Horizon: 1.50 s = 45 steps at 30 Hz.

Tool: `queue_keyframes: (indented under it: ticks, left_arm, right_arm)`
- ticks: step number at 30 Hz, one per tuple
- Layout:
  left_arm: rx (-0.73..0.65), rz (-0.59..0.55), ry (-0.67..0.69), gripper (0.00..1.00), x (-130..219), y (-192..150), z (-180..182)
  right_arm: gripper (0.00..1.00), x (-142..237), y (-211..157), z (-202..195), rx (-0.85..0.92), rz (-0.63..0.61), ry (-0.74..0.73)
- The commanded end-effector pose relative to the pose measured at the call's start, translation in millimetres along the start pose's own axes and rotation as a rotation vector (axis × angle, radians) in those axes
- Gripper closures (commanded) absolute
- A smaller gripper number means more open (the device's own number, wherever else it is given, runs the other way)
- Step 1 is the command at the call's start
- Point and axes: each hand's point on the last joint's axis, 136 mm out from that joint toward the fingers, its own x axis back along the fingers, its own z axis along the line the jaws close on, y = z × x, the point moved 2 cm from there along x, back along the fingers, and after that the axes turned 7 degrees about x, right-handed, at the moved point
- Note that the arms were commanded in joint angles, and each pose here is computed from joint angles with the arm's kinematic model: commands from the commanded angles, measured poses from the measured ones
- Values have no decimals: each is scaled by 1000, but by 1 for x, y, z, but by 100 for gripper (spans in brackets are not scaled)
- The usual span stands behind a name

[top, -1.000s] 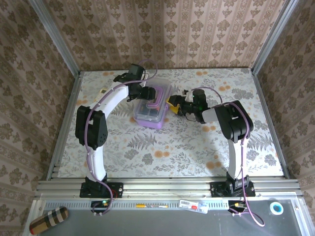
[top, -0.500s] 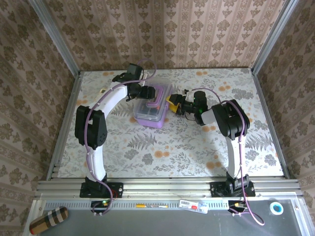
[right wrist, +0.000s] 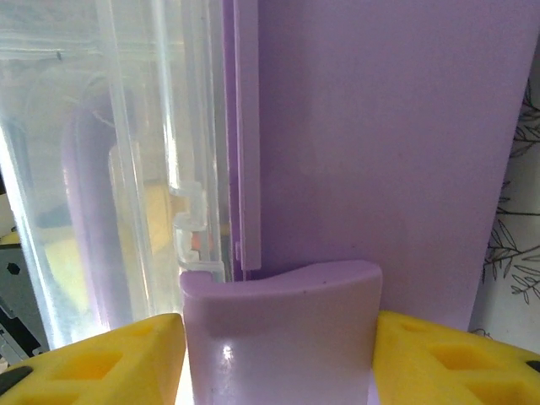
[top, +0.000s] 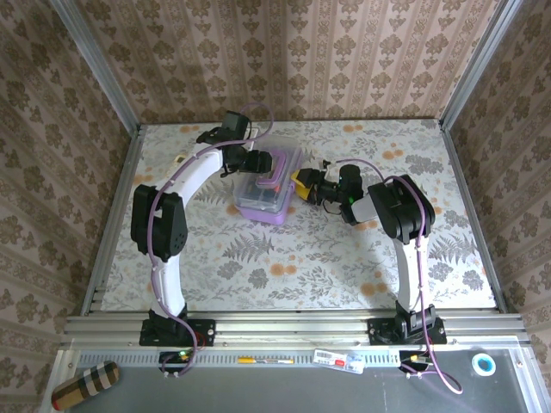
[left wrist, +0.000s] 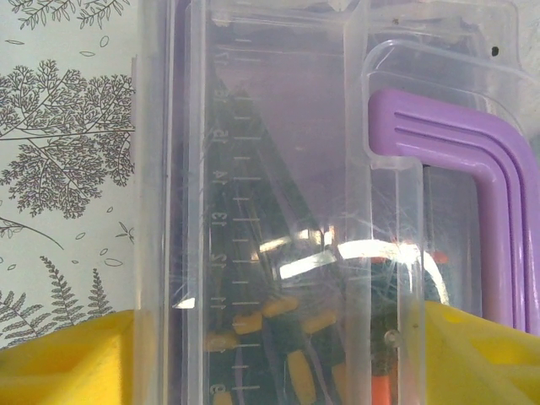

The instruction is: Pack the tool kit

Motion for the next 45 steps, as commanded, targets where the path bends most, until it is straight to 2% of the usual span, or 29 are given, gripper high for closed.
queue_keyframes:
  ticks: [1, 15, 24, 33, 45]
  left_arm:
    - [99, 401, -18, 43, -61, -103, 14]
    - [96, 398, -11, 43, -60, -102, 15]
    - [96, 399, -5, 43, -61, -102, 16]
    - [95, 402, -2, 43, -61, -103, 16]
    - [92, 403, 3, 43, -62, -103, 16]
  right_arm:
    - [39, 1, -7, 26, 55, 22, 59]
    - [39, 8, 4, 46, 73, -15, 96]
    - [38, 19, 6, 38, 59, -45, 74]
    - [43, 18, 8, 42, 66, -39, 74]
    - [49, 15, 10, 29, 58, -30, -8]
